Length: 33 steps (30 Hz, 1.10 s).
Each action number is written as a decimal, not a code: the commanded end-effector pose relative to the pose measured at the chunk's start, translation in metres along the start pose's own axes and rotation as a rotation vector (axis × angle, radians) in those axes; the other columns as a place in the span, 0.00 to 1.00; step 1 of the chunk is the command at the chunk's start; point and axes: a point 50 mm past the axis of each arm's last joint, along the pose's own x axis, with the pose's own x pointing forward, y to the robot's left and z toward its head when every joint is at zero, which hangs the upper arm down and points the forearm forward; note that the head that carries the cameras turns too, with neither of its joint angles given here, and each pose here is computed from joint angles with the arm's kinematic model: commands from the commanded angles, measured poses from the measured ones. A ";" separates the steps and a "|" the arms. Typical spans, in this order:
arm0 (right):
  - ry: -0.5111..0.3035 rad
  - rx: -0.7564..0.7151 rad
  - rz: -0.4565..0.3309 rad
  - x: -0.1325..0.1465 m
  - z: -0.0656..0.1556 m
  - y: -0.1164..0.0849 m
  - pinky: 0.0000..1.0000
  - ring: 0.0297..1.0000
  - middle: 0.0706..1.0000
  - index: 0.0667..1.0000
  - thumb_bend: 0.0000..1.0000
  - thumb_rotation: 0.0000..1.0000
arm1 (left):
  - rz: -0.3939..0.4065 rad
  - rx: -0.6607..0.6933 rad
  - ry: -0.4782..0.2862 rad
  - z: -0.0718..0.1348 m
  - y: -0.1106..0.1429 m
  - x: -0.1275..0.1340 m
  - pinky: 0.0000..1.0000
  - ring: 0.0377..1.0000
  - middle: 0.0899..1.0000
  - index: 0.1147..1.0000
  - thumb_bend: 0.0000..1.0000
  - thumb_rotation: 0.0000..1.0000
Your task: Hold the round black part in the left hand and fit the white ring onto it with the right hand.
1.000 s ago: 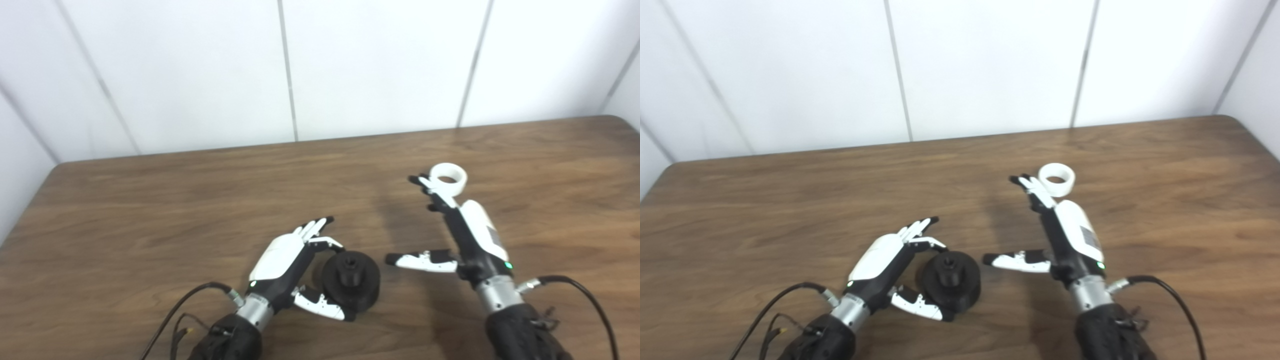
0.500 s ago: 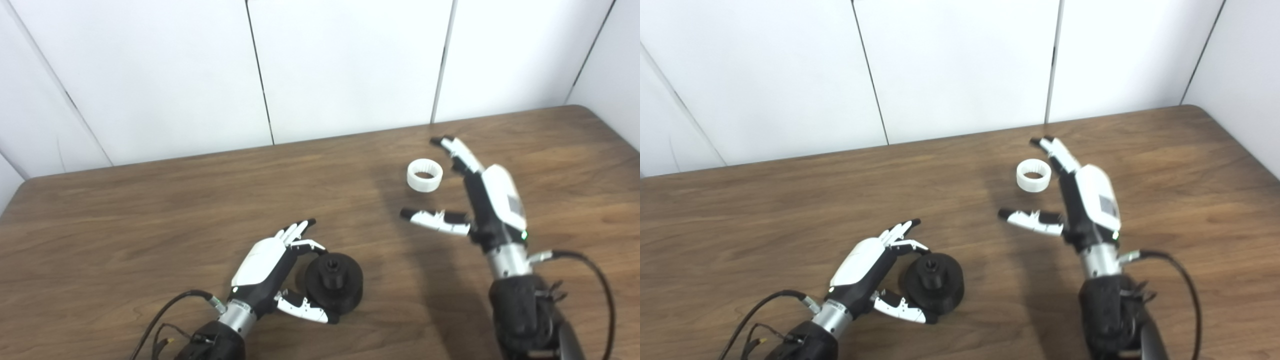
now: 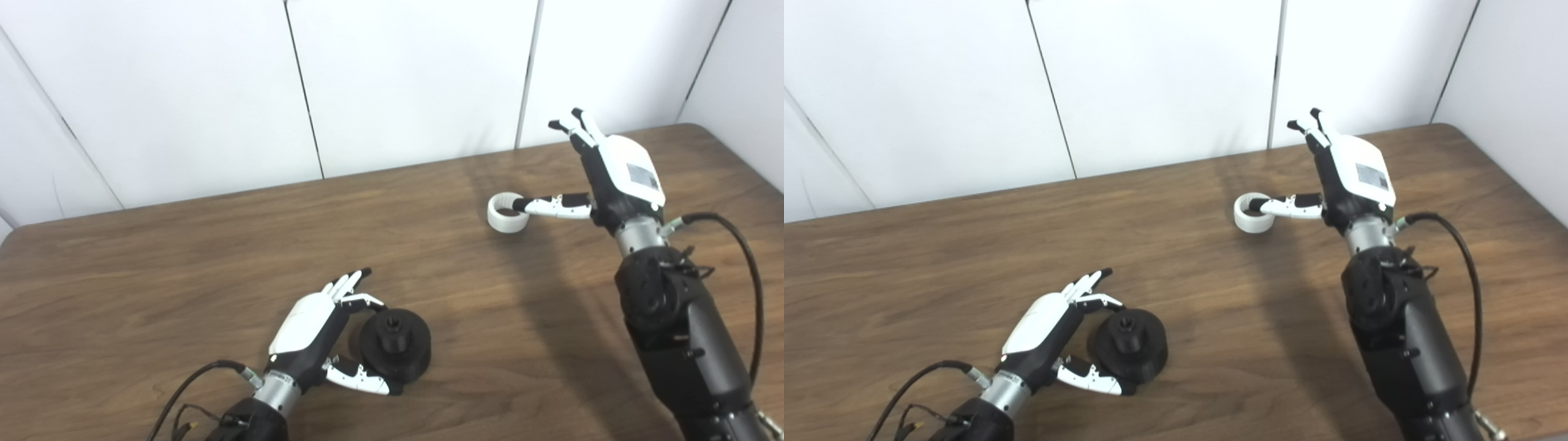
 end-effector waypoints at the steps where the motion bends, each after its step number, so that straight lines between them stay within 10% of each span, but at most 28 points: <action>1: -0.019 -0.053 -0.006 0.018 0.006 -0.015 0.83 1.00 1.00 0.91 1.00 0.59 | 0.036 0.001 -0.047 0.006 0.009 0.005 1.00 1.00 1.00 0.56 0.97 0.32; 15: 0.036 -0.135 0.271 0.052 -0.014 0.025 0.89 1.00 1.00 0.92 1.00 0.76 | 0.036 0.013 -0.046 0.008 0.010 0.007 1.00 1.00 1.00 0.56 0.97 0.33; 33: 0.023 -0.144 0.340 0.045 -0.007 0.052 0.93 1.00 1.00 0.86 1.00 0.65 | 0.030 0.000 -0.045 0.010 0.009 0.006 1.00 1.00 1.00 0.56 0.98 0.34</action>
